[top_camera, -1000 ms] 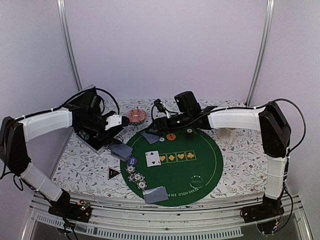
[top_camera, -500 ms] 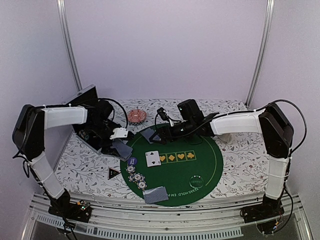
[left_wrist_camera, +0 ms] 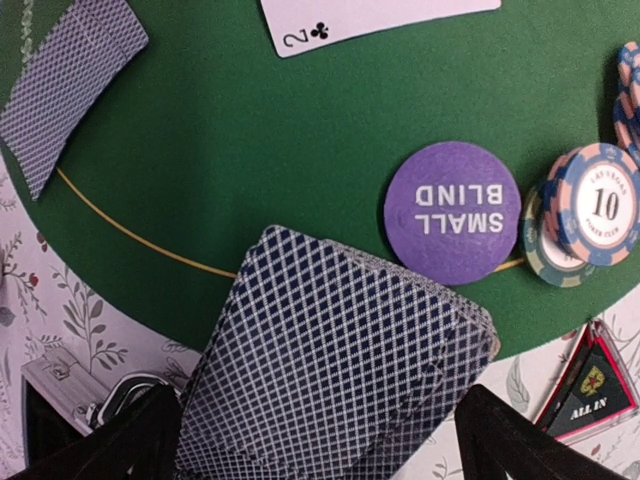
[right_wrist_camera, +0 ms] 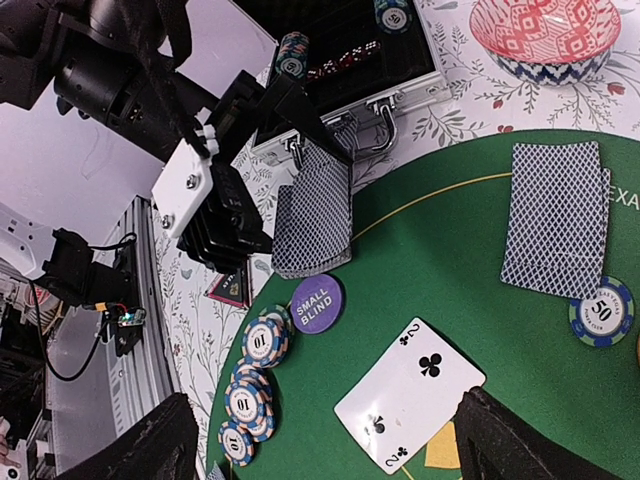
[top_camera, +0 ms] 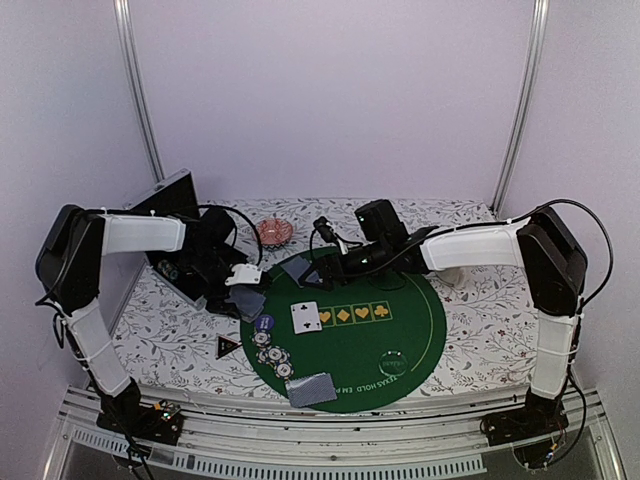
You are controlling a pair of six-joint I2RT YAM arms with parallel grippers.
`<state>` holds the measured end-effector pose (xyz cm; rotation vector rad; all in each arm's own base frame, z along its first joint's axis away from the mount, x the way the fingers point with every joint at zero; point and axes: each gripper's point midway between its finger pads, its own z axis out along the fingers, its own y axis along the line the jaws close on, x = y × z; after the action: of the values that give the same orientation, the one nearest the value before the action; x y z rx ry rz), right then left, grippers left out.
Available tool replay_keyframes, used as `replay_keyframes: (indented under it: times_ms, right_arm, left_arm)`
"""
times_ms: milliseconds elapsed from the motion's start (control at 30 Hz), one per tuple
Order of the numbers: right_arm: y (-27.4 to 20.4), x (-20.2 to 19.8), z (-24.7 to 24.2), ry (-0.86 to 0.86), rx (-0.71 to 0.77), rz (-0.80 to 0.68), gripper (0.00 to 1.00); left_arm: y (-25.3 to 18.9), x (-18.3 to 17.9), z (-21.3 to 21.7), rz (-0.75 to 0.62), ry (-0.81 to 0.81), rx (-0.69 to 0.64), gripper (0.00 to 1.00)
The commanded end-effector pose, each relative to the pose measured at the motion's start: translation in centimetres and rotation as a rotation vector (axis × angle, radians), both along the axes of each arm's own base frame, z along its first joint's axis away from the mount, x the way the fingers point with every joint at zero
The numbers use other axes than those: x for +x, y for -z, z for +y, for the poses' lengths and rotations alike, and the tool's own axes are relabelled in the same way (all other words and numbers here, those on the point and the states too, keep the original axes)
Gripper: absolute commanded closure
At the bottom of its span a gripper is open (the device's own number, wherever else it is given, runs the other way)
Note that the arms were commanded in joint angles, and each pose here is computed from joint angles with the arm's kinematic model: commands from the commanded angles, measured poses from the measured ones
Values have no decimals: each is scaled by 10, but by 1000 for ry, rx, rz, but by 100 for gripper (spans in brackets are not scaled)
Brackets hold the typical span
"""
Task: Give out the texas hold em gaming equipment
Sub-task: Adjust the face-down deck piles on the poker table mat.
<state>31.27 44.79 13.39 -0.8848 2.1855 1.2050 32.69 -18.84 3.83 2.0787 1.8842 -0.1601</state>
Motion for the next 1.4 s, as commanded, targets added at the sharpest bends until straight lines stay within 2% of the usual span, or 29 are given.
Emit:
replay_keyframes:
  times_ms: [0,433,600,733,933,1000,1100,1233,1367]
  right_arm:
    - [0,-4,3,-32,20,-8,9]
    - [7,-7,7,-57,23,21,9]
    - [5,-5,8,-38,36,27,10]
    - [3,6,13,26,65,67,18]
    - [5,22,31,128,141,143,40]
    - [9,26,39,173,161,169,42]
    - [11,25,59,181,182,187,45]
    - [20,25,82,186,194,221,50]
    - [37,26,93,206,190,267,51]
  left_arm:
    - [2,7,-6,-19,20,3,2]
    - [11,11,-12,33,21,29,2]
    - [-7,9,-14,2,9,1,2]
    - [-22,-2,-12,-32,19,-9,2]
    - [-52,-13,-18,-64,-13,-97,2]
    - [-67,-4,-21,-108,-104,-149,2]
    - [-103,38,-17,-195,-433,-276,2]
    - [-118,57,0,-101,-859,-423,6]
    - [-98,56,22,-68,-1160,-489,15]
